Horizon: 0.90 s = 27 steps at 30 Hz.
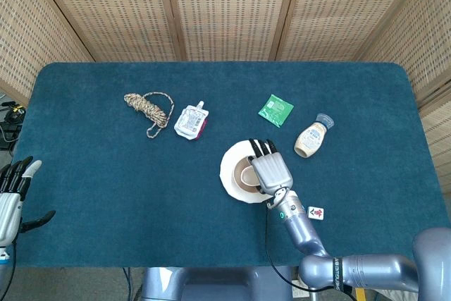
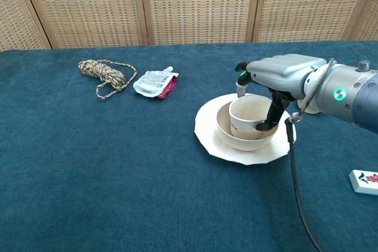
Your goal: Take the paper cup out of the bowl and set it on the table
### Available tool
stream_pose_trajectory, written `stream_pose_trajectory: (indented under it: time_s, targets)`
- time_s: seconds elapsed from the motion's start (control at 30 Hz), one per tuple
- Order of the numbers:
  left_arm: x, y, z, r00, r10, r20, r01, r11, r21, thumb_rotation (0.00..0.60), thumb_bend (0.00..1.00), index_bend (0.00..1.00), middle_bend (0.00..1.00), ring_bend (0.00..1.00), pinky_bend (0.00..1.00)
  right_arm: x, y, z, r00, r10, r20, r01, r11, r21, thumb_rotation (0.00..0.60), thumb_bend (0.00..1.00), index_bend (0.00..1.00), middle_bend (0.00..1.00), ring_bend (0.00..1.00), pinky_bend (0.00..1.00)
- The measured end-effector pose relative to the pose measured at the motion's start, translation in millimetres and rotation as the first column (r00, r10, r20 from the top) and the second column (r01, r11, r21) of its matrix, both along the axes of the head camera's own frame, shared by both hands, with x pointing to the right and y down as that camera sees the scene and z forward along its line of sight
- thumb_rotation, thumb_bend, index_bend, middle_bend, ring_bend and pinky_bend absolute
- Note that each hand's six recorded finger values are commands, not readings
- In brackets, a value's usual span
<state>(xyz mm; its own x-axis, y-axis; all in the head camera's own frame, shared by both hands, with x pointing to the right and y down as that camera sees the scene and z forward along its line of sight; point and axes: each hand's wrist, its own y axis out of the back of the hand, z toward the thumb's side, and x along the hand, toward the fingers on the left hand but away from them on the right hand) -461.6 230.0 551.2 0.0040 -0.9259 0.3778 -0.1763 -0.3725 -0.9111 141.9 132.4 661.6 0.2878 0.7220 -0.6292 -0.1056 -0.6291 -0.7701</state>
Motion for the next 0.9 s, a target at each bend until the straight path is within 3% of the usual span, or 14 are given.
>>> stream_pose_trajectory:
  time_s: [0.33,0.6,0.9]
  targets:
    - [-0.2,0.1,-0.6,1.0,-0.001,0.0,0.001,1.0,0.001,0.6,0.0,0.0,0.0,0.0,0.0,3.4,-22.9,-37.1,0.999,0.027,0.035,-0.031,0.995,0.093,0.6,0.42,0.44,0.1,0.0,0.09]
    - [-2.8,-1.2,-2.8,1.0,-0.012,-0.003,0.012,1.0,0.008,0.6,0.0,0.0,0.0,0.0,0.0,44.9,-49.1,-71.2,0.994,0.108,-0.009,-0.105,0.977,0.185,0.6,0.42,0.44,0.1,0.0,0.09]
    - [1.5,0.7,-1.6,1.0,0.004,0.006,-0.004,1.0,0.004,0.6,0.0,0.0,0.0,0.0,0.0,112.6,-35.2,-65.7,0.975,0.203,-0.085,-0.189,0.971,0.148,0.6,0.42,0.44,0.1,0.0,0.09]
